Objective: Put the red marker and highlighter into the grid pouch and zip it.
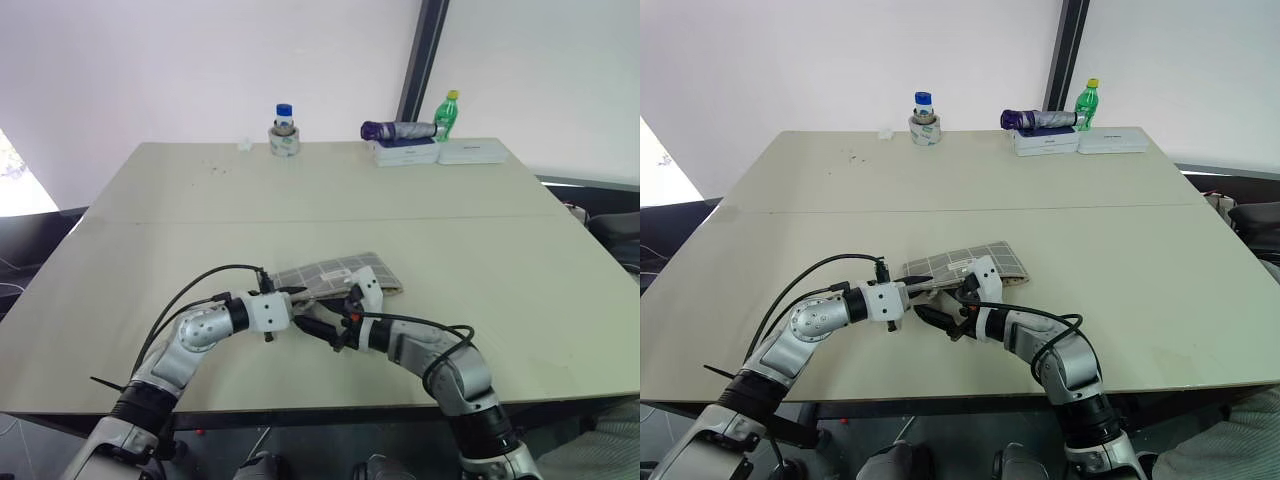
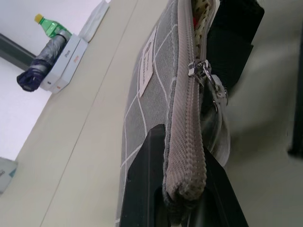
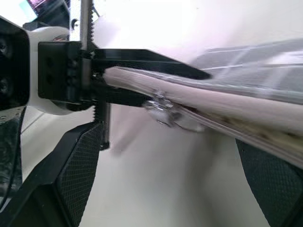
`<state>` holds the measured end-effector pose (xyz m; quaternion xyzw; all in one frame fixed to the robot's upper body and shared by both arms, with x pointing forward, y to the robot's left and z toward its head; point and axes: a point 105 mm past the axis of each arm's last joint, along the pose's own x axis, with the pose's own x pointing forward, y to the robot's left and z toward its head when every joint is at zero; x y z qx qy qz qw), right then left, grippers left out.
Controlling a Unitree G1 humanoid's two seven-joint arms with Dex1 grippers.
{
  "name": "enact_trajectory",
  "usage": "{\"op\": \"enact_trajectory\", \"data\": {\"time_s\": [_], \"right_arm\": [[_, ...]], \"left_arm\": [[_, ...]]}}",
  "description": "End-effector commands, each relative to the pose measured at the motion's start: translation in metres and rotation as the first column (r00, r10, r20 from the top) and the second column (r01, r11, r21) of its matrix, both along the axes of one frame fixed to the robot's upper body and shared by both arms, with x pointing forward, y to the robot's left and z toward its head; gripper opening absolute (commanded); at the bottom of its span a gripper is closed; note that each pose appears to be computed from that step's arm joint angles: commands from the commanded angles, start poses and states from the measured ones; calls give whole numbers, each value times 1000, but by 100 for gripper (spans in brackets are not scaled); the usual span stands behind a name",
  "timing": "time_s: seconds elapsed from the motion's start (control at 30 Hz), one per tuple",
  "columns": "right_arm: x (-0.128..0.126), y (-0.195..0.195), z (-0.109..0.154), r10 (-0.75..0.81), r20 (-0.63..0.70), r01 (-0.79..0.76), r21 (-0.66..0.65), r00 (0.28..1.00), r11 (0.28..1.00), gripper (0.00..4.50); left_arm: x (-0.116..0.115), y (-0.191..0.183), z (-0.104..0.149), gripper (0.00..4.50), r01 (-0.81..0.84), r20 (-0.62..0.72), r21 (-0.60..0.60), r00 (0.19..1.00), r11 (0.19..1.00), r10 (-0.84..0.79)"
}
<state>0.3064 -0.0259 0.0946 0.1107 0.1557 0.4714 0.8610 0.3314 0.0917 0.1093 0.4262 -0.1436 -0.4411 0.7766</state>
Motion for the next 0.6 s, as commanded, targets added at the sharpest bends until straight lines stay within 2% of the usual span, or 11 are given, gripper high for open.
{"op": "enact_trajectory", "data": {"time_s": [0.03,0.07,0.17,0.4,0.6], "right_arm": [[2,11,13,15,25,-16,53,1000,998,446],[3,12,14,13,21,-14,62,1000,998,446],[1,13,10,36,26,-37,46,999,998,364],[2,-5,10,1,18,-2,45,1000,999,5],[-2,-55,4,-35,27,38,-82,999,996,5]], "left_arm": [[-2,-10,15,0,33,58,-6,998,999,-33],[-2,-10,15,0,33,59,-6,998,999,-33],[-2,-9,15,0,23,65,-8,998,1000,-23],[-2,-3,14,0,-1,78,5,997,1000,1],[-2,8,12,0,-38,74,-1,997,999,38]]}}
